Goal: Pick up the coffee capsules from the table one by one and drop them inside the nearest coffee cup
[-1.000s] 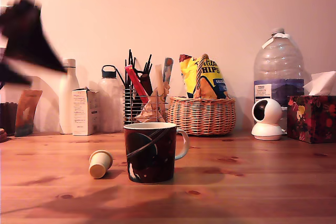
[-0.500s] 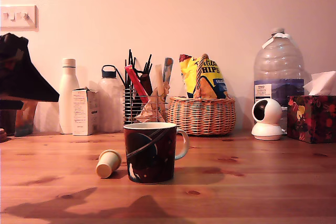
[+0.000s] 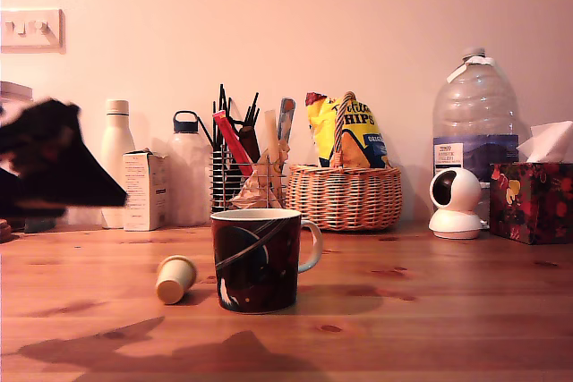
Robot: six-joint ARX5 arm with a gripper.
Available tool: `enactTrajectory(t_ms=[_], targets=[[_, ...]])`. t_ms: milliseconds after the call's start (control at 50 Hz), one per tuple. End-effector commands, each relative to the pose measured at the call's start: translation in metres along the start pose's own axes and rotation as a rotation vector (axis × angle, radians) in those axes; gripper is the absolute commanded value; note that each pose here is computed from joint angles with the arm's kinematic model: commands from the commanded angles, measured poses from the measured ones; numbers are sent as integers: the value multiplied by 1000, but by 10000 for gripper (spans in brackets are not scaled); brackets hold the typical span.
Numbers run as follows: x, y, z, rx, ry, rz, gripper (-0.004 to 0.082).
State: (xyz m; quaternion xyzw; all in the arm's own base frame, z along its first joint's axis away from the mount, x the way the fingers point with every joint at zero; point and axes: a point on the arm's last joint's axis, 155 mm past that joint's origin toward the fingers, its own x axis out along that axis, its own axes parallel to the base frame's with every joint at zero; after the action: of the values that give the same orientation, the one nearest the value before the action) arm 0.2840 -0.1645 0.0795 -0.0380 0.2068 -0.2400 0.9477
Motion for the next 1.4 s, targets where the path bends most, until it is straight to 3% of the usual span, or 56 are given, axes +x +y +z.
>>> enactTrajectory(t_ms=[0, 780, 1380], targets=[[1, 1, -13, -3, 24, -2, 661], [49, -1, -29, -16, 138, -8, 661], [86, -5, -28, -20, 193, -23, 661]])
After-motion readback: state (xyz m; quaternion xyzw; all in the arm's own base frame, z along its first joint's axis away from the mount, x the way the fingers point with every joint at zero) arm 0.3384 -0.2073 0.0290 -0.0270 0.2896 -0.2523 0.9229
